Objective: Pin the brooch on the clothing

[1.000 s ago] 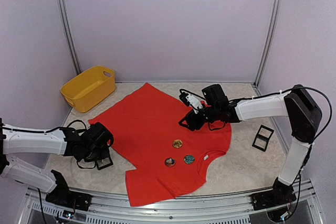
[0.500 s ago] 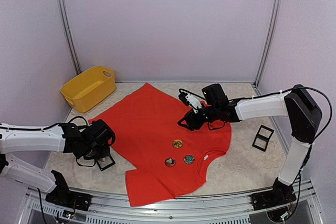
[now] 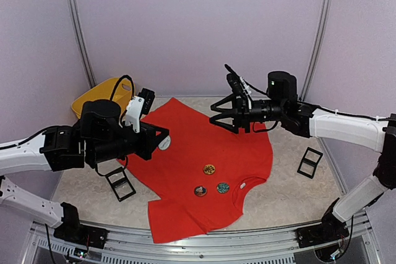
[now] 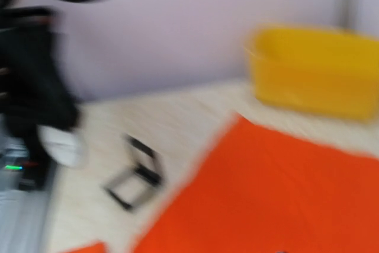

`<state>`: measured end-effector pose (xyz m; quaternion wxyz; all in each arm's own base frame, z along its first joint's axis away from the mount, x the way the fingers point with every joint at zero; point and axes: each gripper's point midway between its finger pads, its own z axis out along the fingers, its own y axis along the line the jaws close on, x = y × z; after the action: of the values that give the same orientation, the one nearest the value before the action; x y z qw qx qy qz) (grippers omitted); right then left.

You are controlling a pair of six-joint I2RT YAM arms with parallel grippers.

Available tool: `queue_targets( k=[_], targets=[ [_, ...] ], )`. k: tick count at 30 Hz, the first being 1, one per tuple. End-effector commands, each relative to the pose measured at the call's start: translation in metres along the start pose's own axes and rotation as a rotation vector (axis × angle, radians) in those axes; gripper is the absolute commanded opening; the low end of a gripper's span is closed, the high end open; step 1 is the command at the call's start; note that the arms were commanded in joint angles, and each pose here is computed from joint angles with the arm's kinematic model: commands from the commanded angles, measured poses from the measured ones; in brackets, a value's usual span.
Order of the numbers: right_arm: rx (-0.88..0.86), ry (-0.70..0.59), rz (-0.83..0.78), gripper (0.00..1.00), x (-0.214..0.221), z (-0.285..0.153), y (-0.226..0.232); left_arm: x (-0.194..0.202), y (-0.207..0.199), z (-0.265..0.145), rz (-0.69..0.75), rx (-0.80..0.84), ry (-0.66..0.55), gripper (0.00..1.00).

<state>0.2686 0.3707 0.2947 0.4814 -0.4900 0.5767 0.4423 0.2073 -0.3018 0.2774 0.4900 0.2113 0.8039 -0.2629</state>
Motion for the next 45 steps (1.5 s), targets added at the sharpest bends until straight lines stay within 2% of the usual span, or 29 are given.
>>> queue_targets(
  k=[1, 7, 11, 17, 22, 25, 32, 39, 41, 42, 43, 44, 45],
  targets=[
    [-0.335, -0.119, -0.101, 0.57, -0.044, -0.023, 0.068, -0.086, -0.080, -0.013, 0.218, 0.309, -0.282, 0.00],
    [-0.353, -0.163, -0.108, 0.53, -0.069, -0.038, 0.083, -0.129, -0.119, -0.018, 0.255, 0.448, -0.536, 0.00],
    [-0.380, -0.180, -0.070, 0.47, -0.077, -0.042, 0.090, -0.135, -0.131, -0.015, 0.285, 0.488, -0.603, 0.00],
    [-0.413, -0.202, -0.041, 0.42, -0.083, -0.042, 0.098, -0.130, -0.143, -0.007, 0.311, 0.540, -0.597, 0.00],
    [-0.415, -0.210, -0.046, 0.21, -0.087, -0.041, 0.098, -0.128, -0.143, -0.002, 0.295, 0.537, -0.583, 0.00],
    [-0.423, -0.206, -0.042, 0.18, -0.086, -0.039, 0.098, -0.124, -0.142, 0.000, 0.284, 0.538, -0.568, 0.00],
    [-0.423, -0.190, -0.033, 0.00, -0.082, -0.035, 0.096, -0.124, -0.140, -0.007, 0.279, 0.545, -0.582, 0.00],
    [-0.398, -0.191, -0.045, 0.00, -0.087, -0.038, 0.096, -0.117, -0.136, -0.001, 0.239, 0.536, -0.550, 0.00],
    [-0.379, -0.174, -0.070, 0.00, -0.085, -0.039, 0.094, -0.116, -0.129, 0.000, 0.235, 0.500, -0.526, 0.09],
    [-0.374, -0.160, -0.078, 0.00, -0.083, -0.039, 0.094, -0.116, -0.124, 0.001, 0.233, 0.479, -0.514, 0.19],
    [-0.370, -0.145, -0.084, 0.00, -0.081, -0.039, 0.093, -0.116, -0.121, -0.001, 0.232, 0.472, -0.503, 0.35],
    [-0.361, -0.128, -0.092, 0.00, -0.079, -0.039, 0.092, -0.117, -0.114, -0.001, 0.228, 0.440, -0.493, 0.45],
    [-0.350, -0.109, -0.110, 0.00, -0.076, -0.039, 0.091, -0.117, -0.110, -0.003, 0.229, 0.427, -0.479, 0.49]
  ],
)
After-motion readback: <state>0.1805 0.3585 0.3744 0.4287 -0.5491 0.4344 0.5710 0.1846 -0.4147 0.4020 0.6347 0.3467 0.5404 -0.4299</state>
